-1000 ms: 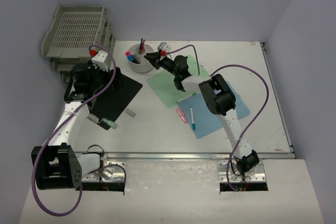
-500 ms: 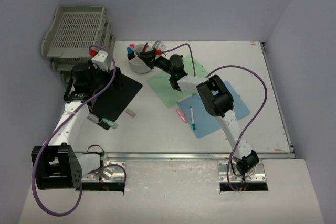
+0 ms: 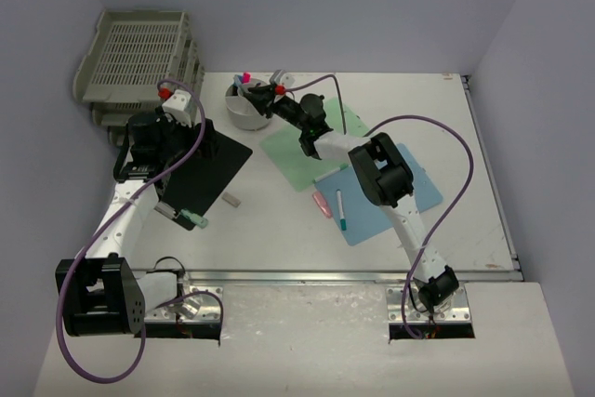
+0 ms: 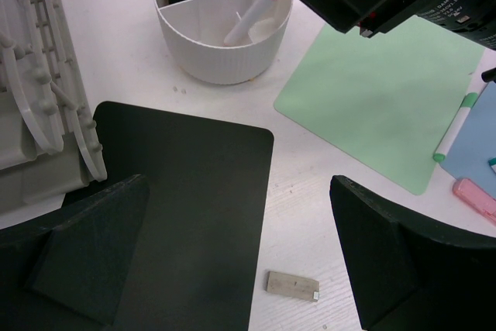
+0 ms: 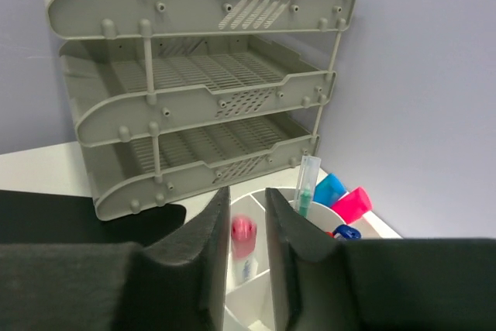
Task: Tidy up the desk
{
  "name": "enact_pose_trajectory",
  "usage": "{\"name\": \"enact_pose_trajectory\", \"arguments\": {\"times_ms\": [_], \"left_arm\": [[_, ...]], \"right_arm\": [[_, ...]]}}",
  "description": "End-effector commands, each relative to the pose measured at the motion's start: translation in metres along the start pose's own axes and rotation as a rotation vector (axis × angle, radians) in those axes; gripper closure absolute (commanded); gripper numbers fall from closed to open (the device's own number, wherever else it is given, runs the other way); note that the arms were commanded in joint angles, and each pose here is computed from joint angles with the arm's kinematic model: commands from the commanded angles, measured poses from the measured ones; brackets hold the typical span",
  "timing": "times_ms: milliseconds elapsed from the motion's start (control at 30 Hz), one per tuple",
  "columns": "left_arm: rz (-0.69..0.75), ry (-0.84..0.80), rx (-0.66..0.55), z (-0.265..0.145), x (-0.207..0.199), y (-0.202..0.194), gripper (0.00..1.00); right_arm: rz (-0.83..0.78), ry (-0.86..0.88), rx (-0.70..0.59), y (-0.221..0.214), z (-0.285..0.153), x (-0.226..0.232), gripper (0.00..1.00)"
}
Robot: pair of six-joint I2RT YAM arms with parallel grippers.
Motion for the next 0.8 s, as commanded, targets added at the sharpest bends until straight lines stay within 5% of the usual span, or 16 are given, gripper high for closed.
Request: {"name": "enact_pose_trajectory", "arguments": {"times_ms": [0,500,767], "left_arm": [[0.027,0.021,-0.048,-0.003,0.006,0.011,0.00],[0.017,0.022,-0.060,-0.006,0.005,0.015,0.00],[0.023,0.024,-0.067,-0.010,0.002,0.015,0.00]], "right_arm": [[-0.045,0.006,-0.048,0.012,0.001,0.000,0.67],[-0.055,0.020,-0.087,0.046,-0.013,0.013,0.64],[-0.031,-0.084,0.001,0.059,-0.063,0.005,0.64]]}}
Point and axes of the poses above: each gripper's point midway between its finger pads, its own z axis out along the fingers, its own x axis along the line the jaws close on, y = z × x, the point moved 5 cm from there along -z, back along the fingers, and after that the axes turned 13 degrees about z, right-handed, at the moved point
